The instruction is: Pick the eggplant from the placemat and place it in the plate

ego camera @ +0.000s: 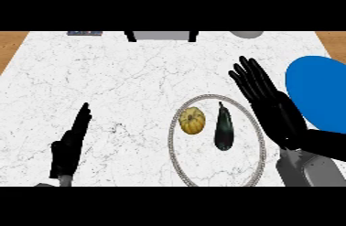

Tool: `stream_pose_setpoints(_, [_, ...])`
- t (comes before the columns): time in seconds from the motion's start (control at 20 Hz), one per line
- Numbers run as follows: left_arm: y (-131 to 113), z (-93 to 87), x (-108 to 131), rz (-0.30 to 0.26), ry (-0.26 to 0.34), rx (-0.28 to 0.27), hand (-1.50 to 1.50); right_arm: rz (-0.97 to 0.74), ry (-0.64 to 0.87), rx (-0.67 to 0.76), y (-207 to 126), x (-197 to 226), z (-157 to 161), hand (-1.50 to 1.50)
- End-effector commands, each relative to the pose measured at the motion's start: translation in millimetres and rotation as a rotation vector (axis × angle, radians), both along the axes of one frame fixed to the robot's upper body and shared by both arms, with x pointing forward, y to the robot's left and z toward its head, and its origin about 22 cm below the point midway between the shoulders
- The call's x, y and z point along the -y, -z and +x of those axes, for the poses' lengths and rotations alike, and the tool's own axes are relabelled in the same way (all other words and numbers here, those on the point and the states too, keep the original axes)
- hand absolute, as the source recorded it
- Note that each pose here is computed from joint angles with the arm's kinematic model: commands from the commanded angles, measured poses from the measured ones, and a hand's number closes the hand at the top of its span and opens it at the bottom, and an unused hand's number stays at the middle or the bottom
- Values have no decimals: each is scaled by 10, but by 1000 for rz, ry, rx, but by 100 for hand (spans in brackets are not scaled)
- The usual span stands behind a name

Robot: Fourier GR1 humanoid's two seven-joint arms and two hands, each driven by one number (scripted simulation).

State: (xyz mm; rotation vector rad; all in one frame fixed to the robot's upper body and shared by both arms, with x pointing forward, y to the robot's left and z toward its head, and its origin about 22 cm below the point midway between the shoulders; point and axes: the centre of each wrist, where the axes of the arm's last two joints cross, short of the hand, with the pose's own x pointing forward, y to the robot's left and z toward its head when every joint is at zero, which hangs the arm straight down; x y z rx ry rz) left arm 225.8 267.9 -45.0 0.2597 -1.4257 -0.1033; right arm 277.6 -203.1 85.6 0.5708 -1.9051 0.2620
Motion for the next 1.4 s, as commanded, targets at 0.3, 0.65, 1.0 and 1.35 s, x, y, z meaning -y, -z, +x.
stream_pose_setpoints(0.3, [12,13,142,-143,17,-122,0,-765,563,-226,-131,1531,167,150])
stream_pose_setpoints(0.65, [-142,47,225,-250,50,-245,0,-365,1083,-323,303,1541,159,-150])
stream_pose_setpoints(1.0, [-8,68,270,-237,52,-237,0,-591,921,-381,27,1553,24,-150])
stream_pose_setpoints(1.35, [-80,46,245,-253,71,-260,0,-963,581,-539,-172,1372,112,-150])
